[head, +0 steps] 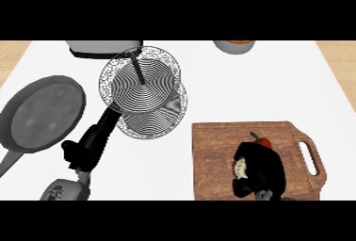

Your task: Pick the cupcake from the cutting board and place it in the tiered basket

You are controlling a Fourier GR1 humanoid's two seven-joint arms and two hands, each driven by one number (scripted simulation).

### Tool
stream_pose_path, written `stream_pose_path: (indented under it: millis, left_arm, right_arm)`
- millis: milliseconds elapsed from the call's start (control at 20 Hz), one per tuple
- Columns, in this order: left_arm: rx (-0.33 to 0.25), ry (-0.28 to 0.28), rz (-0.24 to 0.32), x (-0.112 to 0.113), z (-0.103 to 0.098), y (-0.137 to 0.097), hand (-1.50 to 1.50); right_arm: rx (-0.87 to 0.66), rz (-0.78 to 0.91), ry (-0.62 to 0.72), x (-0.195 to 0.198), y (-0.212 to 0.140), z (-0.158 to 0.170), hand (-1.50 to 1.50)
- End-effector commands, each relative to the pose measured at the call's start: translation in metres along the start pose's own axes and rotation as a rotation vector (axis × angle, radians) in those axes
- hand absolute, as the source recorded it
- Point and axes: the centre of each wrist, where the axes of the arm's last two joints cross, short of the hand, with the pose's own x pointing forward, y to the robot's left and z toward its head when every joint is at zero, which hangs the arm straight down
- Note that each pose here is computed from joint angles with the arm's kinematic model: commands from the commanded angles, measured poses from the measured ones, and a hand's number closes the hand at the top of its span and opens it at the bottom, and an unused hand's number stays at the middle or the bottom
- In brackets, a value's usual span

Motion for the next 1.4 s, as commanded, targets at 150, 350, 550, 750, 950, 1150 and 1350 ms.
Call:
stream_pose_path:
  millis: [150,350,550,750,950,1150,1350]
  left_arm:
    - [-0.018,-0.011,-0.008,0.005,0.010,-0.004,0.00]
    - [0.037,0.018,-0.012,-0.008,0.003,0.001,0.00]
    - [0.022,0.010,0.016,-0.002,0.012,0.014,0.00]
    - [0.031,0.008,0.010,-0.005,0.011,0.005,0.00]
    - [0.023,0.016,0.014,-0.005,0.009,-0.001,0.00]
    - [0.024,0.004,0.013,-0.003,-0.002,0.004,0.00]
    - [0.002,0.002,0.001,-0.001,-0.002,-0.001,0.00]
  right_arm:
    - [-0.052,-0.035,0.135,0.005,0.006,0.031,1.50]
    - [-0.087,-0.078,0.367,0.005,0.034,0.067,1.50]
    - [-0.179,-0.084,0.394,0.006,0.039,0.113,1.50]
    - [-0.338,-0.302,0.316,0.015,-0.001,0.131,1.50]
    - [-0.470,-0.524,0.131,0.020,-0.023,0.146,1.50]
    - [-0.564,-0.476,0.031,0.033,-0.034,0.162,1.50]
    - [-0.587,-0.464,-0.008,0.036,-0.048,0.162,1.50]
